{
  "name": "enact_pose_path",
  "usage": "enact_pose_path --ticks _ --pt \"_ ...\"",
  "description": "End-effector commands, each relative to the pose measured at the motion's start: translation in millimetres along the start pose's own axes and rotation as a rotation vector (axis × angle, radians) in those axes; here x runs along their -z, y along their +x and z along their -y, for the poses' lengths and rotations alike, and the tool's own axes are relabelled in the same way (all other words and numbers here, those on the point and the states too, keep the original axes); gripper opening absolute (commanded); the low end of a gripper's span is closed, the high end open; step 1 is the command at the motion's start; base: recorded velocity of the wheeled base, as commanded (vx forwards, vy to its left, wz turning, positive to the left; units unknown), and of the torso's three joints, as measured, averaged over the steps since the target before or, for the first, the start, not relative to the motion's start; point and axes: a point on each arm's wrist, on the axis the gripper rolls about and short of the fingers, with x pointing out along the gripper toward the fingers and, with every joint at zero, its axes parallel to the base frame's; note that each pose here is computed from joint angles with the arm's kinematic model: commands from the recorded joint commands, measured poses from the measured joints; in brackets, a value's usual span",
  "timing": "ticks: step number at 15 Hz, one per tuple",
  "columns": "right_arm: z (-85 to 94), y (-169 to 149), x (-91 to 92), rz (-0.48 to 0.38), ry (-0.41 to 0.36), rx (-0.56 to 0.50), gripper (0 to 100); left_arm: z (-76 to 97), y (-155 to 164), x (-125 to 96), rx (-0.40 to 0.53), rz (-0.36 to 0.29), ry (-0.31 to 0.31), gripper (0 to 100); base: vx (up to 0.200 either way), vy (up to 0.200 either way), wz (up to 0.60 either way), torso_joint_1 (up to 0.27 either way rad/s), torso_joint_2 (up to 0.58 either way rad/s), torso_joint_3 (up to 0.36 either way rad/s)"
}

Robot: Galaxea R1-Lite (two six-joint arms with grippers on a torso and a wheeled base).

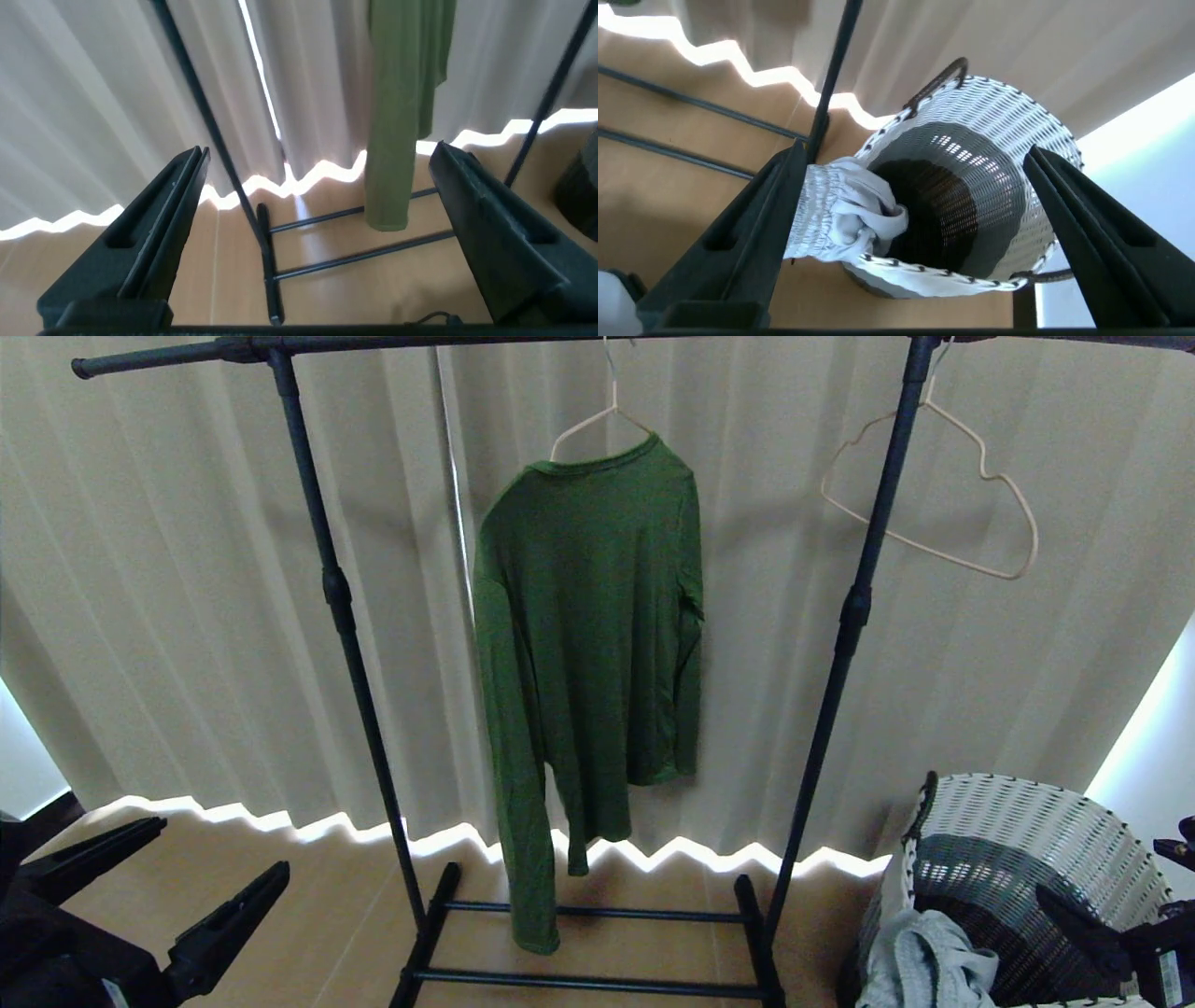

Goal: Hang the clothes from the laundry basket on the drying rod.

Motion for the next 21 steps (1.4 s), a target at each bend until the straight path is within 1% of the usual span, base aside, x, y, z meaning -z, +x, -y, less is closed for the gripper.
enact_pose_path --ticks 1,4,7,8,10,12,13,16,17,18,19,21 --pt "0.3 0 -0.1 0.0 0.0 0.002 100 0.2 1 1 0.0 -0.007 0.0 100 0.2 0.0 0.0 0.002 0.0 0.002" --pt "2.8 1 2.5 -0.017 0.011 0.022 100 0.0 1 0 0.0 -0.004 -0.001 100 0.2 0.0 0.0 0.002 0.0 0.004" --pt "2.3 4 10.1 -0.068 0.019 0.022 100 1.4 2 1 0.012 -0.01 0.003 100 0.2 0.0 0.0 0.006 0.0 0.001" --pt "2.1 8 10.7 -0.085 0.017 0.016 100 2.5 2 1 0.022 -0.008 0.003 100 0.0 0.0 0.0 0.0 0.0 0.0" --pt "1.1 19 12.8 -0.141 0.013 -0.006 100 3.3 1 1 0.029 -0.006 0.003 100 0.0 0.0 0.0 0.0 0.0 0.0" --pt "-2.5 33 19.9 -0.225 0.005 -0.045 100 3.3 2 1 0.029 -0.005 0.003 100 0.0 0.0 0.0 0.0 0.0 0.0" --pt "-5.1 38 24.8 -0.266 -0.027 -0.068 100 3.2 1 1 0.027 -0.004 0.002 100 0.0 0.0 0.0 0.0 0.0 0.0" --pt "-13.0 42 46.2 -0.387 -0.204 -0.151 100 3.0 1 1 0.026 -0.004 0.002 100 0.0 0.0 0.0 0.0 0.0 0.0" --pt "-15.2 45 51.6 -0.424 -0.244 -0.178 100 3.1 1 1 0.026 -0.004 0.002 100 0.0 0.0 0.0 0.0 0.0 0.0" --pt "-15.9 47 52.8 -0.435 -0.256 -0.188 100 3.2 1 1 0.027 -0.004 0.002 100 0.0 0.0 0.0 0.0 0.0 0.0" --pt "-20.0 52 55.5 -0.458 -0.279 -0.224 100 3.2 1 1 0.027 -0.002 0.002 100 0.0 0.0 0.0 0.0 0.0 0.0" --pt "-25.2 55 55.8 -0.463 -0.298 -0.257 100 3.2 1 1 0.027 -0.002 0.002 100 0.0 0.0 0.0 0.0 0.0 0.0"
